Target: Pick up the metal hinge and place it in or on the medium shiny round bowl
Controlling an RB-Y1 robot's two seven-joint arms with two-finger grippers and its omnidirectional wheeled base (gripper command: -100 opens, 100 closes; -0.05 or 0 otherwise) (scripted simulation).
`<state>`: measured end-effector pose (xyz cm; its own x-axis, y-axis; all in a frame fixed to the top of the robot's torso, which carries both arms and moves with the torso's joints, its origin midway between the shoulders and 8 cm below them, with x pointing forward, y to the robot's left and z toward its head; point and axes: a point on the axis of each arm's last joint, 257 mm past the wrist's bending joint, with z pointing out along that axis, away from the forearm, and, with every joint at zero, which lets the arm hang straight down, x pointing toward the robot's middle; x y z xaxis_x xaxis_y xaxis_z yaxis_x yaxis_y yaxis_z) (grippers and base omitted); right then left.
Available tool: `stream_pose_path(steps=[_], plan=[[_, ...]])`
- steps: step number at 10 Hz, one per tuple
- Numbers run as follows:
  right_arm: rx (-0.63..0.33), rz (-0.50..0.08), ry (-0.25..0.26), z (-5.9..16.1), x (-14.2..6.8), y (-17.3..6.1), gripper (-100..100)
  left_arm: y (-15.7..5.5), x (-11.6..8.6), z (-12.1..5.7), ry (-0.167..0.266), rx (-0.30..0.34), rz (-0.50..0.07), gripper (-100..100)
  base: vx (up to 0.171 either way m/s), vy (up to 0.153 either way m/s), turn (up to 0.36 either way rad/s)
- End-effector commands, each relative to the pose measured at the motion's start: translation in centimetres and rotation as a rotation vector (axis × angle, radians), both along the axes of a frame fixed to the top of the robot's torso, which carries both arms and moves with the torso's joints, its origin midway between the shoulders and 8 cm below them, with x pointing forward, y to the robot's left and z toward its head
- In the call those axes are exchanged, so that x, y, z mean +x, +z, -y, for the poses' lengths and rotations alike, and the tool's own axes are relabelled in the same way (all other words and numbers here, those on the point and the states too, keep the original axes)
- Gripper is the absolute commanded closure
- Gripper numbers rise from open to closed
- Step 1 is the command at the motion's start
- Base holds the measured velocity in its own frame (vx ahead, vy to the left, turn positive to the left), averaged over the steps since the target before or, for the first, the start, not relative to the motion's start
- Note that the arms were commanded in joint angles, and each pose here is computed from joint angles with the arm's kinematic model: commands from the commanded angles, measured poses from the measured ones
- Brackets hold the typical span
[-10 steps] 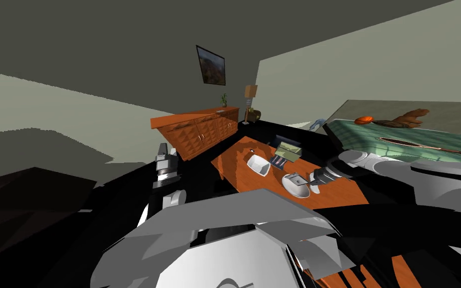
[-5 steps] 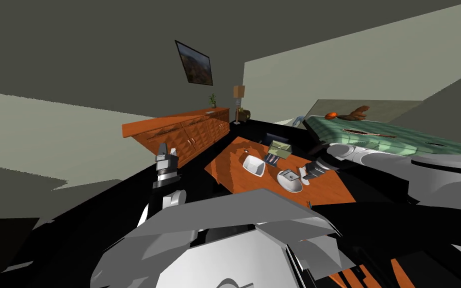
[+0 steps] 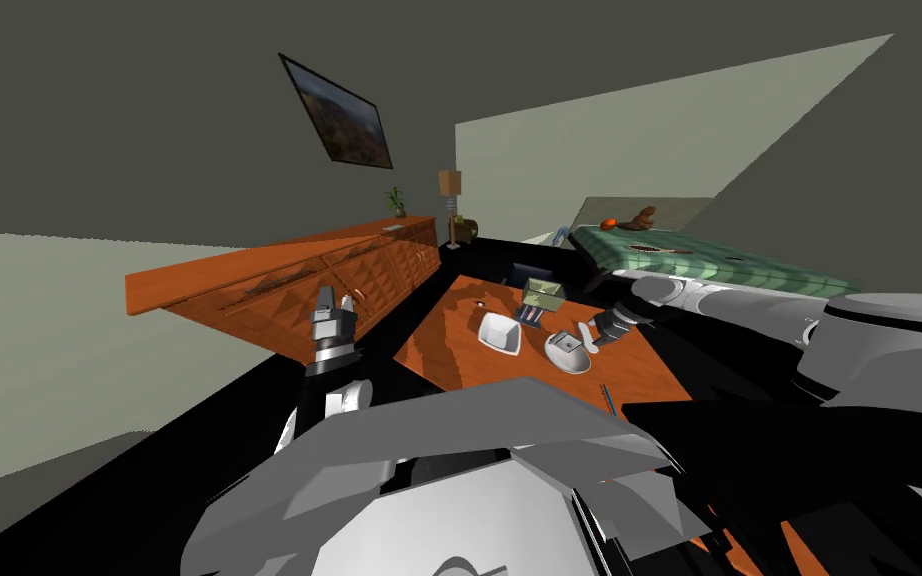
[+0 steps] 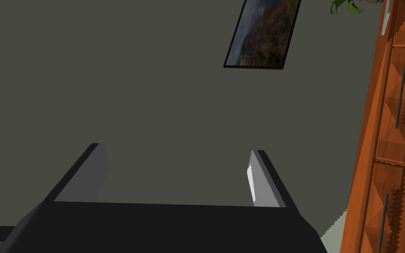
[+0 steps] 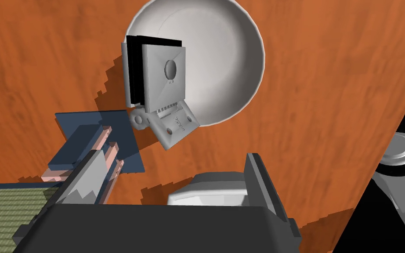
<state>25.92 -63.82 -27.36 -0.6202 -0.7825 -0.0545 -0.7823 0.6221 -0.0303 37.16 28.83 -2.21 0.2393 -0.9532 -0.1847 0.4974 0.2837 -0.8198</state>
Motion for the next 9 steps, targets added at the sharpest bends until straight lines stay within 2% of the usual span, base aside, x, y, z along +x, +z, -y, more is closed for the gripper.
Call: stream_pose_path(steps=[1, 2, 3, 4, 5, 6, 7, 9], plan=[[-0.034, -0.001, 0.062, -0.2, 1.2, 1.3, -100, 0.0, 0.0, 0.0, 0.000, 0.000, 0.000, 0, 0.163, 0.071, -0.340], [-0.037, 0.006, 0.116, -1.4, 2.3, 1.5, -100, 0.0, 0.0, 0.0, 0.000, 0.000, 0.000, 0, 0.067, 0.059, -0.303], [-0.036, 0.027, 0.132, -1.9, 3.4, 2.1, -100, 0.0, 0.0, 0.0, 0.000, 0.000, 0.000, 0, -0.042, 0.046, -0.132], [-0.036, 0.027, 0.132, -1.9, 3.4, 2.1, -100, 0.0, 0.0, 0.0, 0.000, 0.000, 0.000, 0, -0.015, 0.021, -0.060], [-0.061, 0.019, 0.196, -2.7, 4.3, 2.8, -100, 0.0, 0.0, 0.0, 0.000, 0.000, 0.000, 0, -0.022, 0.032, -0.091], [-0.079, 0.035, 0.234, -3.1, 5.5, 3.5, -100, 0.0, 0.0, 0.0, 0.000, 0.000, 0.000, 0, -0.014, 0.021, -0.060], [-0.083, 0.051, 0.241, -3.2, 6.3, 4.1, -100, 0.0, 0.0, 0.0, 0.000, 0.000, 0.000, 0, -0.008, 0.012, -0.034], [-0.083, 0.051, 0.241, -3.2, 6.3, 4.1, -100, 0.0, 0.0, 0.0, 0.000, 0.000, 0.000, 0, -0.014, 0.020, -0.058]])
